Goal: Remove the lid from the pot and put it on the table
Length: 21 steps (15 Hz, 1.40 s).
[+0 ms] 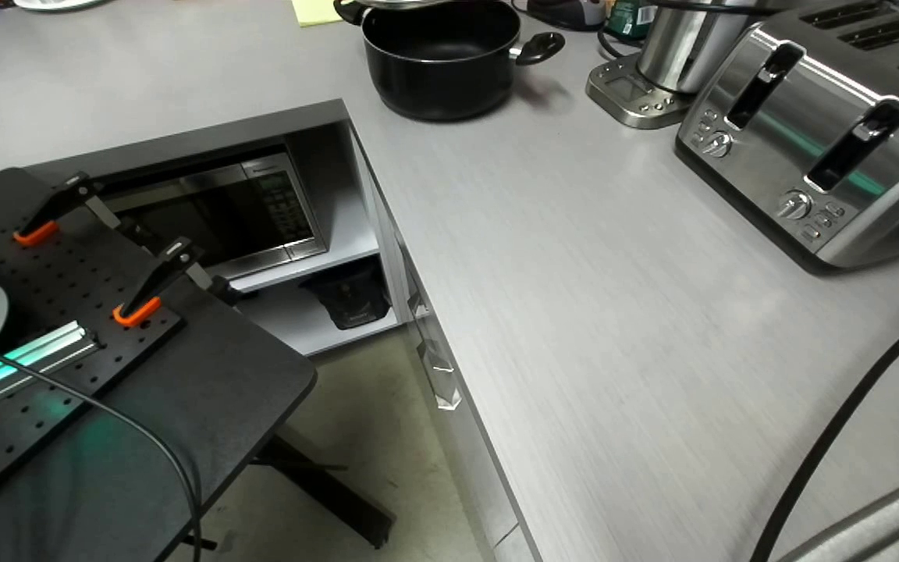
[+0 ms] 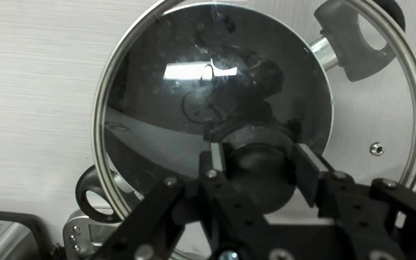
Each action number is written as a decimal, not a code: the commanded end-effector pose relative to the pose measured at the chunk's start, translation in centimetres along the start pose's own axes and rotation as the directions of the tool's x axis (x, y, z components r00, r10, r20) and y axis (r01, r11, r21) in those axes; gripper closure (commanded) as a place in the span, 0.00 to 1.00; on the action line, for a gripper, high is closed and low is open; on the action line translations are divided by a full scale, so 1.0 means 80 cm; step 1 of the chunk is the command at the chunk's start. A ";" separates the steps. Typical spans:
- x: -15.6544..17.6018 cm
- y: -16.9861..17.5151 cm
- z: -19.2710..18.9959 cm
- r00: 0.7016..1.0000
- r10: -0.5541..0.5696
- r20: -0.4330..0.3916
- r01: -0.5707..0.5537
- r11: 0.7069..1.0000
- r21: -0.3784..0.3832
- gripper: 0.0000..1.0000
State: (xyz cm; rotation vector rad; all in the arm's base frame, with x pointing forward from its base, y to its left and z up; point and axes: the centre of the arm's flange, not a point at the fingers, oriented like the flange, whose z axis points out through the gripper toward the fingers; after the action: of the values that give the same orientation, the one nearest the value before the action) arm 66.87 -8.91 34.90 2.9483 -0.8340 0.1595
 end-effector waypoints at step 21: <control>-0.221 -0.317 -0.061 0.621 -0.780 -0.079 0.778 0.625 -0.058 0.76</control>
State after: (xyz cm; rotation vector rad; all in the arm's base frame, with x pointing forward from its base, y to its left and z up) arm 64.18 21.08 37.58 2.9774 0.3776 0.2487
